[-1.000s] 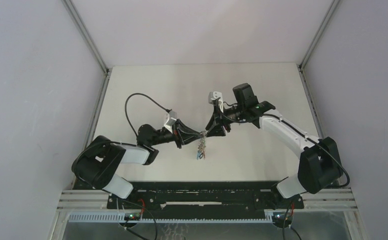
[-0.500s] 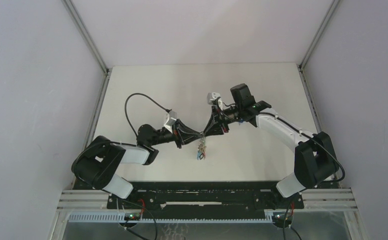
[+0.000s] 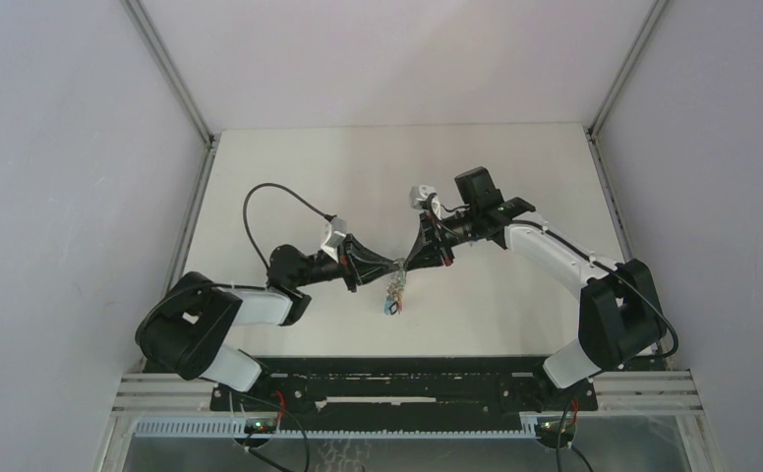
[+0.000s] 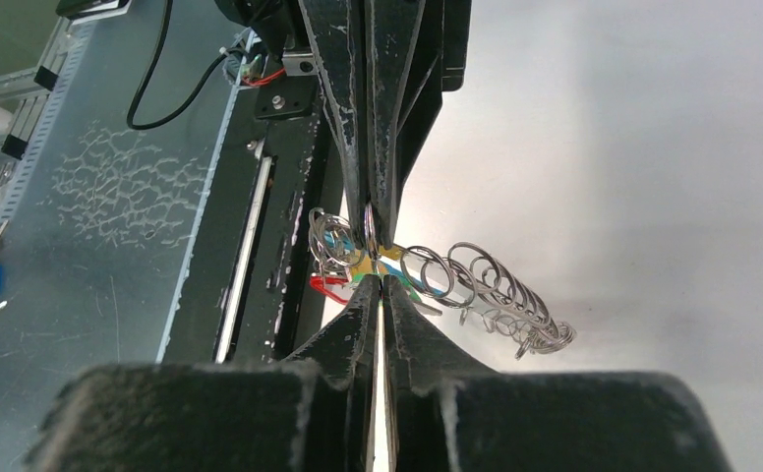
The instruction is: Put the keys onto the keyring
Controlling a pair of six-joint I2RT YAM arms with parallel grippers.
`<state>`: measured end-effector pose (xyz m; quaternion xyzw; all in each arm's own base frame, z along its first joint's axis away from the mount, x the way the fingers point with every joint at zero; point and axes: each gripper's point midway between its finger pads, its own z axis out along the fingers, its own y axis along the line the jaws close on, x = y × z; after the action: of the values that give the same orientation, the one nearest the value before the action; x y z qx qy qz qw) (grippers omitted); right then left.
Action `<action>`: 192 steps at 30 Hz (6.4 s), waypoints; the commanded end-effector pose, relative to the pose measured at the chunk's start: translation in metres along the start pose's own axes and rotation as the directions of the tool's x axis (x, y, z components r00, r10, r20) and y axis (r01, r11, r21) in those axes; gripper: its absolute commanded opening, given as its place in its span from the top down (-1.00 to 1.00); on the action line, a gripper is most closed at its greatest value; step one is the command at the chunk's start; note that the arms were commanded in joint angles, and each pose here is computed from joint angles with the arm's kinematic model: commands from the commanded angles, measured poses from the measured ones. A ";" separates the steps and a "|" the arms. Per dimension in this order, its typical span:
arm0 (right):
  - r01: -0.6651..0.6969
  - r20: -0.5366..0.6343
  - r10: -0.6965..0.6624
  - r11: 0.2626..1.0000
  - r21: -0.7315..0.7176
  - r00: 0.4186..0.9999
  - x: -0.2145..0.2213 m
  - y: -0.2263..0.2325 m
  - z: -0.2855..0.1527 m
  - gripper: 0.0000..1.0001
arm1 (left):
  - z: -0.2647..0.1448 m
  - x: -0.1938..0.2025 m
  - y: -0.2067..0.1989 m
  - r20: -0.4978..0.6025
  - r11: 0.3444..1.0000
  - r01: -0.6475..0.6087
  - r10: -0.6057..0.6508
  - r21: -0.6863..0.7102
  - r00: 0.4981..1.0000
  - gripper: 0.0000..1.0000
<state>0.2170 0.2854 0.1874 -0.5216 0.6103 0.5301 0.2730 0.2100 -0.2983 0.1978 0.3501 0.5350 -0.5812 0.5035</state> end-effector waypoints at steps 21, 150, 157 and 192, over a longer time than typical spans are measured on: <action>0.066 0.017 -0.066 0.998 0.003 0.998 -0.007 0.006 -0.002 0.36 | -0.001 -0.027 -0.010 0.083 0.994 -0.111 0.110 0.010 0.990 1.00; -0.431 0.562 -0.206 0.452 0.781 0.801 -0.007 0.067 -0.181 -1.00 | -0.023 0.080 0.089 -0.608 0.786 -0.265 -0.171 -0.559 0.775 0.21; -0.465 0.552 -0.215 0.349 0.814 0.805 -0.003 0.074 -0.201 -1.00 | -0.045 0.022 0.080 -0.451 0.696 -0.241 -0.132 -0.676 0.883 -0.32; -0.510 0.530 -0.296 0.147 0.847 0.795 0.021 0.110 -0.243 -1.00 | -0.239 -0.123 -0.072 0.153 0.446 0.034 0.234 -0.894 0.960 -0.99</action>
<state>0.1622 0.0410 0.2792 0.0199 0.7207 0.1503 0.6764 0.1542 -0.0529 0.2892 -0.0210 0.6864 -0.2192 0.6930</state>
